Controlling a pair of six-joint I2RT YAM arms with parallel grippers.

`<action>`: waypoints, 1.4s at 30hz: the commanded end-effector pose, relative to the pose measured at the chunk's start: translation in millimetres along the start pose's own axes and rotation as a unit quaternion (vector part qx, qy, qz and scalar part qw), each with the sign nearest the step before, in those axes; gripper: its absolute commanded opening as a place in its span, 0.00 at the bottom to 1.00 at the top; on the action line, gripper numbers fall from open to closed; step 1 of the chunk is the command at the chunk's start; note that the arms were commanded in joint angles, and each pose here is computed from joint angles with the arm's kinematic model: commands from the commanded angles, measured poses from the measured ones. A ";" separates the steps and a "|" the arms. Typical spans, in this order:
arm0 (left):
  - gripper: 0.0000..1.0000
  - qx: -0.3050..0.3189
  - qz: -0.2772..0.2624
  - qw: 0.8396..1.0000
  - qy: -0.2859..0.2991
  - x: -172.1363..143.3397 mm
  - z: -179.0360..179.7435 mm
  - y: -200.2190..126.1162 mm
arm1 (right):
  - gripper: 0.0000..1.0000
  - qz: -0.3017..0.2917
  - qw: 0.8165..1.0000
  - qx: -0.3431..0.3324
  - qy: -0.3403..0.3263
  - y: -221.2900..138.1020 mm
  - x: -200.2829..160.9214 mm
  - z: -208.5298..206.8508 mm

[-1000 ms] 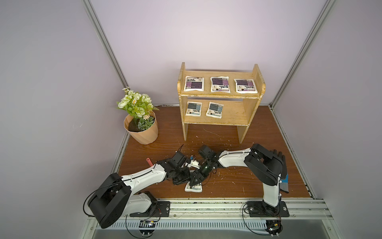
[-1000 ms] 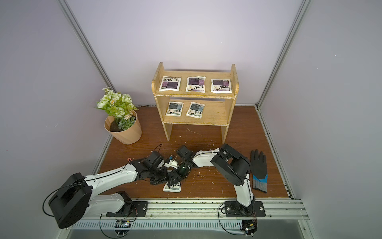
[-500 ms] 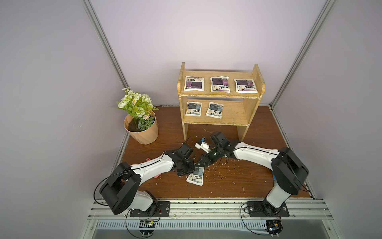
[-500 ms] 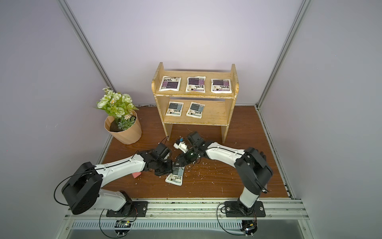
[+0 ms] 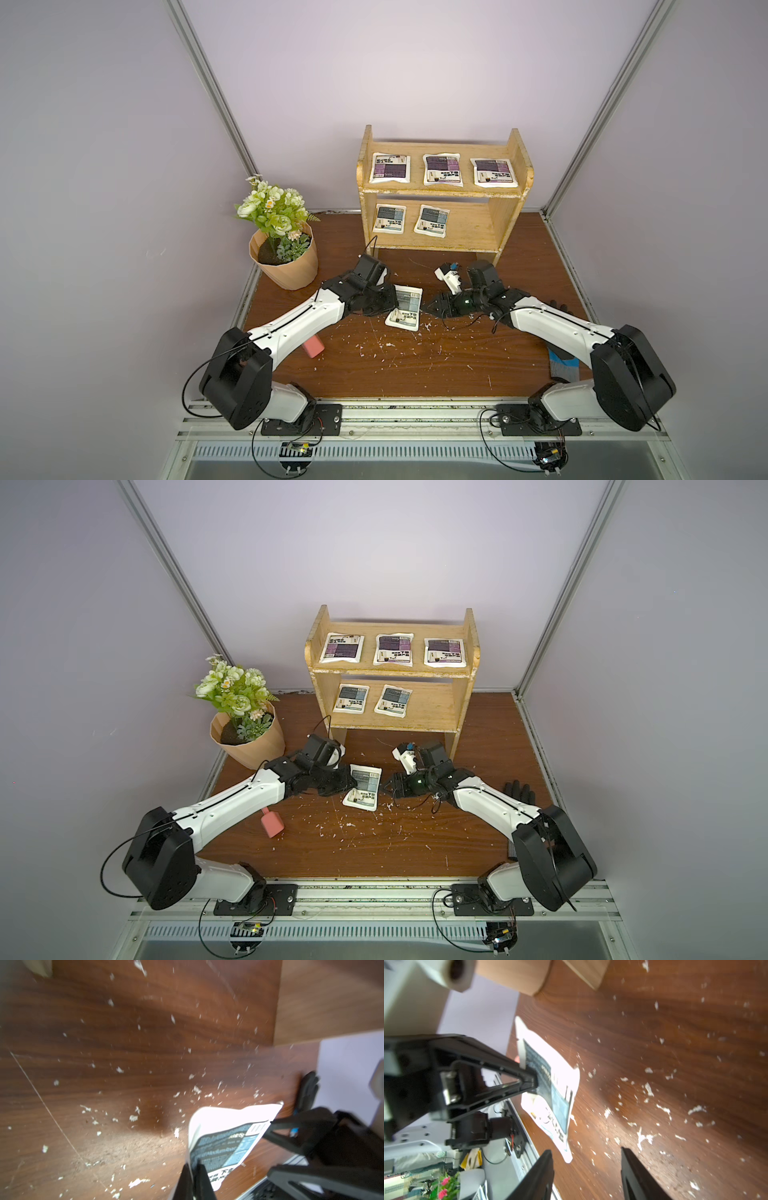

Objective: Place the bagged coffee beans on the shelf by color
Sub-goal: Pick up the bagged coffee beans at the center of the board.

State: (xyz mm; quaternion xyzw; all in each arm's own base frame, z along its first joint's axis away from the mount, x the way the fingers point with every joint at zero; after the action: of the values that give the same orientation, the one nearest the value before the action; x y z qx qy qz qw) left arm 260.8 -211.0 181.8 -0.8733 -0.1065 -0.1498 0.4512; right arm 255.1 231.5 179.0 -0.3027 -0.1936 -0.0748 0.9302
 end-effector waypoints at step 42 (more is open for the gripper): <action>0.00 -0.236 -0.213 0.938 -0.140 92.1 -79.4 -54.1 | 0.47 -0.242 0.950 0.198 0.009 -61.9 86.0 95.8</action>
State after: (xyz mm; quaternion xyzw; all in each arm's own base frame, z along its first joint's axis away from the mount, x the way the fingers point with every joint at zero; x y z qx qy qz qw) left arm 314.7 -230.5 279.7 -0.9182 -0.3170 -0.1192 0.2055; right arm 286.2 229.0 282.7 -0.1187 -0.2346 -0.2700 0.9263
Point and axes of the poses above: each gripper's point midway between its finger pads, its own y axis out along the fingers, its own z axis along the line the jaws close on, x = y × z, the point moved 6 cm from there along -y, back along the fingers, and after that the axes turned 9 degrees about y, right-handed, at the moved point
